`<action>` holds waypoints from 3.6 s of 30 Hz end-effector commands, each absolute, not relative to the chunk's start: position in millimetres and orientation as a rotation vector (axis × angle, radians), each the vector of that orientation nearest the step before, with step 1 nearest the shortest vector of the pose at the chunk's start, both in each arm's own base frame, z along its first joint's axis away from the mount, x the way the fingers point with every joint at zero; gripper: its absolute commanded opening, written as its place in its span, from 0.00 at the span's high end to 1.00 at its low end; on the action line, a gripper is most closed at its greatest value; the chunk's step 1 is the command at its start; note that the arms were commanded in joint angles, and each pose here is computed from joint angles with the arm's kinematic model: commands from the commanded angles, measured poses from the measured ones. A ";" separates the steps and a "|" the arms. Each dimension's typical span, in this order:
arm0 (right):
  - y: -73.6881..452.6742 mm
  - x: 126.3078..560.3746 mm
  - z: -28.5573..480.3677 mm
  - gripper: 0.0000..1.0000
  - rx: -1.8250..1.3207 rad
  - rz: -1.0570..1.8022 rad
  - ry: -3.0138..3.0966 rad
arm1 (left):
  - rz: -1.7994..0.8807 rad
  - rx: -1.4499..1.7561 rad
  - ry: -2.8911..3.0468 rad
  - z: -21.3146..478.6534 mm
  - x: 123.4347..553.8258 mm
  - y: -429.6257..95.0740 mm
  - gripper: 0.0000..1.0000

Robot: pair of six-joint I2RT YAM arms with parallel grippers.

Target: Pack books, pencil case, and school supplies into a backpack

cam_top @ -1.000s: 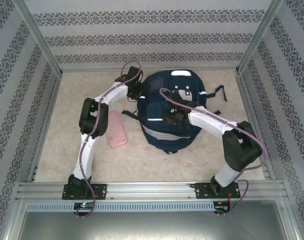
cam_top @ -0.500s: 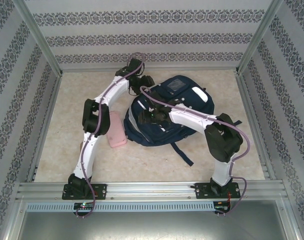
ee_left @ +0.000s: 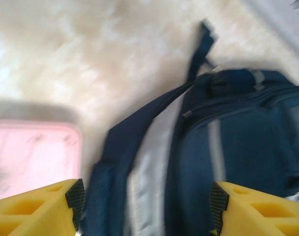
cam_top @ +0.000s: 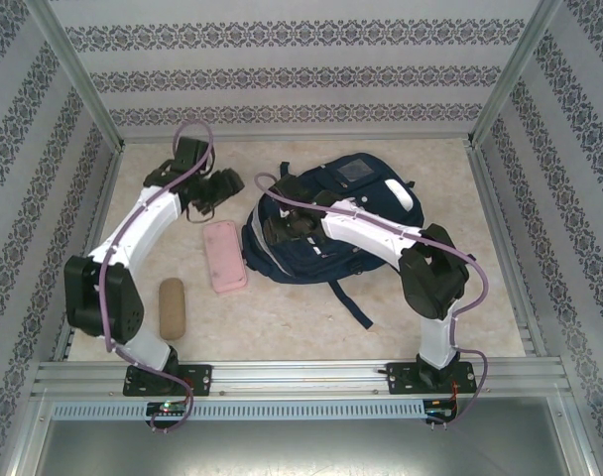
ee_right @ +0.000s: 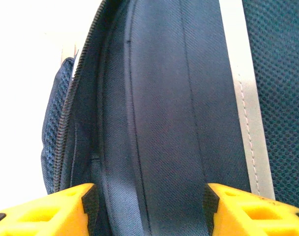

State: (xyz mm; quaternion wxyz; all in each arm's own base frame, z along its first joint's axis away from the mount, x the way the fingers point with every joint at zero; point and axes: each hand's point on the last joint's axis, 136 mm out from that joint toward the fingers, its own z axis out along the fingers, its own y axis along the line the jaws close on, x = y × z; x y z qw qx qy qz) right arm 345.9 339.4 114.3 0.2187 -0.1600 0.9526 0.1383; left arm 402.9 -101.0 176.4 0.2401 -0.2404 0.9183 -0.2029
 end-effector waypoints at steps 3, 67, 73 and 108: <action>316.2 344.7 83.9 0.41 -0.659 0.069 2.653 | -0.483 -0.725 2.556 138.0 357.2 -82.9 0.27; 267.8 357.4 219.8 1.00 -0.277 0.381 2.416 | -0.053 -0.467 2.936 21.9 299.0 -101.7 0.07; 266.9 356.9 219.9 1.00 -0.270 0.383 2.416 | -0.049 -0.504 2.915 30.6 295.3 -98.5 0.19; 254.9 351.2 220.0 0.91 -0.257 0.377 2.421 | 0.056 -0.278 2.864 72.2 307.5 -68.1 0.00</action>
